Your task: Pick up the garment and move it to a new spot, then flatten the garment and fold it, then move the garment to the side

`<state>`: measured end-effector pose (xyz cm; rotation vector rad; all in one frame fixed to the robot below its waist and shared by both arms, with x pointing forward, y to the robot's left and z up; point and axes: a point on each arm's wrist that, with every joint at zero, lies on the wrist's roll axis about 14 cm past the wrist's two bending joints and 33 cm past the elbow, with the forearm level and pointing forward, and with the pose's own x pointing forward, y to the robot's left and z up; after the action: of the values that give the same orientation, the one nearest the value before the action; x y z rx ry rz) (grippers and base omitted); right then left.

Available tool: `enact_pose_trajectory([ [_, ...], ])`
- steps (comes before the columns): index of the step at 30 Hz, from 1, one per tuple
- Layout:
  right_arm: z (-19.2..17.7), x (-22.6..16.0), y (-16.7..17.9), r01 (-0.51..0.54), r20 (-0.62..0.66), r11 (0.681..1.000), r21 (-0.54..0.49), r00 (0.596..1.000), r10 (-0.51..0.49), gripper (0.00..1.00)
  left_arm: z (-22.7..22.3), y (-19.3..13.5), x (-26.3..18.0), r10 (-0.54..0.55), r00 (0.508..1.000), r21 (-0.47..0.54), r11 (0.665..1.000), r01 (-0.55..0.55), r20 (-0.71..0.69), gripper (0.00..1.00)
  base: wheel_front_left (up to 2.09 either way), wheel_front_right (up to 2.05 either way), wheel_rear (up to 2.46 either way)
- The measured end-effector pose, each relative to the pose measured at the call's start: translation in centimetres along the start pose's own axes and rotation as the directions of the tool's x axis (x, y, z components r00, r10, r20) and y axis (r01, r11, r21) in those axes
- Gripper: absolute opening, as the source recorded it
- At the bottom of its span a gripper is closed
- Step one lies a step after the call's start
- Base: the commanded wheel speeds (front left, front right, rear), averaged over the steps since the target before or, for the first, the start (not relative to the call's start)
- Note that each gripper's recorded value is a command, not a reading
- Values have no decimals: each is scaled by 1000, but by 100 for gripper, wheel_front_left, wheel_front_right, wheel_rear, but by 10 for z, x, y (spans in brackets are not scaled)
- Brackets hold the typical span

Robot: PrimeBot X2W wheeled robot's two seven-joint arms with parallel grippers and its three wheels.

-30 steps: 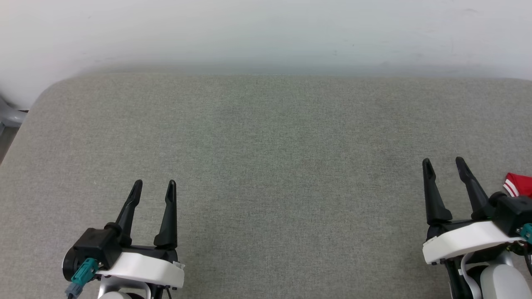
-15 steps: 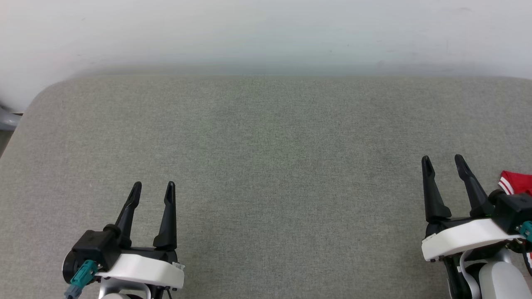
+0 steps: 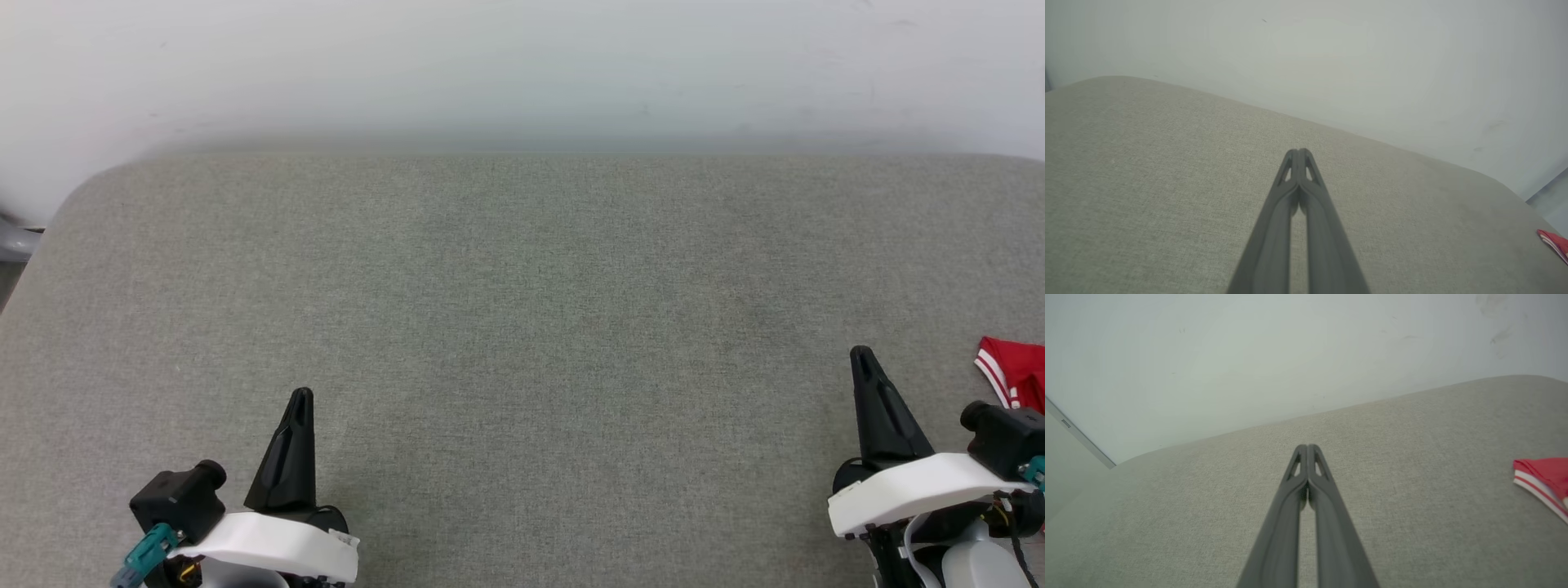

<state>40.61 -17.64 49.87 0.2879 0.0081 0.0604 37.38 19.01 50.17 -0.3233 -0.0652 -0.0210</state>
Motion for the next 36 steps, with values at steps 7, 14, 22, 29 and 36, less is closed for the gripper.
enact_pose_trajectory([
  [7,0,-1,-4,20,-4,992,123,1000,-20,0,-4,5,-1,31,999,-122,992,-33,-21,0,0,0,0],
  [14,-1,-3,-7,38,-12,971,236,999,-36,0,-5,8,1,50,998,-230,972,-55,-30,0,0,0,0],
  [22,-2,-4,-10,54,-21,935,351,999,-50,0,-7,12,2,68,997,-342,936,-80,-49,0,0,0,0],
  [29,-2,-6,-13,65,-26,890,452,998,-60,0,-8,13,3,78,995,-439,893,-97,-61,0,0,0,0],
  [36,-2,-7,-14,71,-30,844,531,997,-64,0,-7,14,5,81,995,-515,851,-104,-66,0,0,0,0],
])
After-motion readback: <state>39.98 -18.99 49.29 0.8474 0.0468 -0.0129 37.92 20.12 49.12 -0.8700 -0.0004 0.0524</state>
